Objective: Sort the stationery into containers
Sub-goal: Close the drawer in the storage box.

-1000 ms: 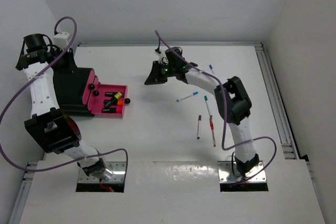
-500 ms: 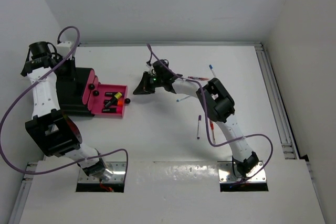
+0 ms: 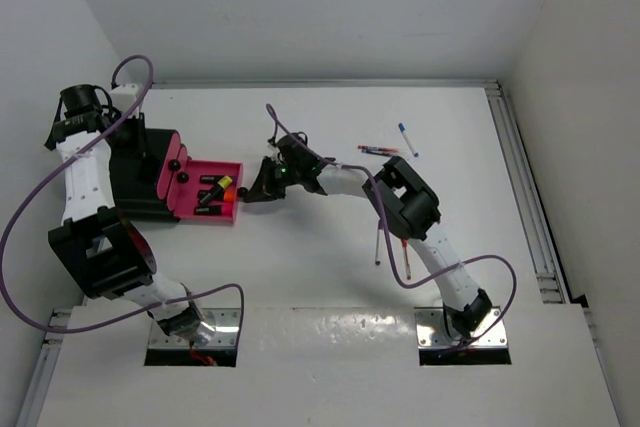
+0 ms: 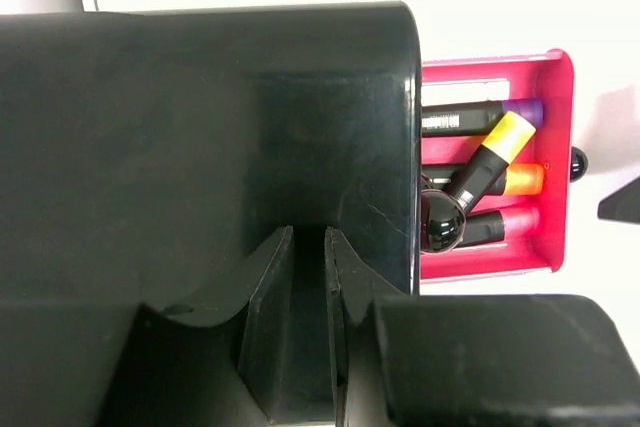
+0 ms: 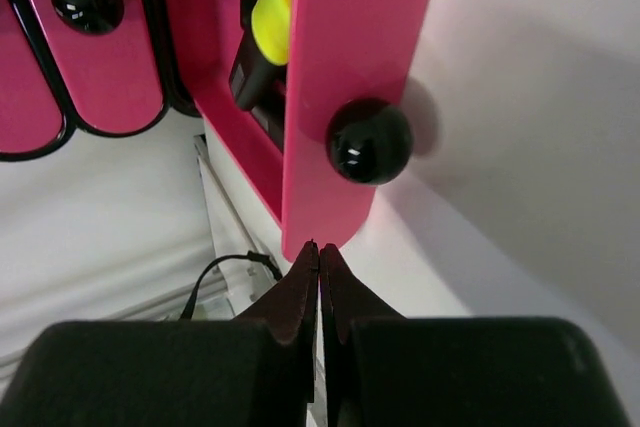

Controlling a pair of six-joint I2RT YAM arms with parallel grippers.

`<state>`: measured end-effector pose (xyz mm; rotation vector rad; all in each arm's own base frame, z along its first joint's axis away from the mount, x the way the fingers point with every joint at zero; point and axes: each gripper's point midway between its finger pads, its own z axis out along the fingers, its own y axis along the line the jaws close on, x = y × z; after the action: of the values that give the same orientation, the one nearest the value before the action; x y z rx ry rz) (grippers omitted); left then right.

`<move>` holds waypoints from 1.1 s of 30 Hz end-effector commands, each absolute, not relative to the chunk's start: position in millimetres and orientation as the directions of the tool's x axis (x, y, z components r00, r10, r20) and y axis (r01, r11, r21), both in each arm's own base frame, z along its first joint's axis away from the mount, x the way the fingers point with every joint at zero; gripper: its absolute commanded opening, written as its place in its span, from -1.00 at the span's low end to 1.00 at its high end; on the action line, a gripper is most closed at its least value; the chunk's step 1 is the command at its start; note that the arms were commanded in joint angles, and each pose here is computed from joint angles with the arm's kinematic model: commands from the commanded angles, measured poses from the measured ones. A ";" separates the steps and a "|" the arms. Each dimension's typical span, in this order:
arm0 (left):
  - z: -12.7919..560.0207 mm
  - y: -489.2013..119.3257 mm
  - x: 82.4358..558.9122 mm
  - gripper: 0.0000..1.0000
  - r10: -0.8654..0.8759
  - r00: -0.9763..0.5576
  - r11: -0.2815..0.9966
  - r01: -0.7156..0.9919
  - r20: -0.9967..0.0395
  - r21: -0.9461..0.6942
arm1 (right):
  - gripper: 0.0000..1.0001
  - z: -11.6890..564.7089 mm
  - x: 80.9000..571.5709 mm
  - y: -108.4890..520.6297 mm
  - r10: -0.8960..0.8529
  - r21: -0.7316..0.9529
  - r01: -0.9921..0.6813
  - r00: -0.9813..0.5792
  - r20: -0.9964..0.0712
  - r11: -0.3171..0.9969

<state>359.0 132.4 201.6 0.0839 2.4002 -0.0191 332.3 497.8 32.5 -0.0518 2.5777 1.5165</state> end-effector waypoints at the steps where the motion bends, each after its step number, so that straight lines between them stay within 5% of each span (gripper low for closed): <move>1: 212.1 132.3 356.9 -0.48 0.059 -0.708 0.998 0.054 -0.703 0.029 | -1.00 62.5 337.8 517.9 0.066 0.891 -0.146 -0.979 -0.192 0.430; 18: 189.7 128.0 352.9 -0.47 0.024 -0.728 0.999 0.045 -0.685 -0.012 | -1.00 37.1 337.1 557.4 0.106 0.906 -0.087 -0.984 -0.143 0.414; 26: 180.9 125.1 355.4 -0.49 0.006 -0.736 0.998 0.049 -0.677 -0.044 | -1.00 40.2 345.7 571.9 0.105 0.917 -0.150 -0.974 -0.202 0.370; 33: 178.6 125.3 355.8 -0.49 0.007 -0.741 0.998 0.049 -0.672 -0.044 | -1.00 64.8 358.0 597.3 0.109 0.908 -0.333 -0.923 -0.369 0.256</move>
<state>368.1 132.2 201.3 0.0786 2.3232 -0.0079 344.1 579.7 35.2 -0.1161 2.3743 1.6832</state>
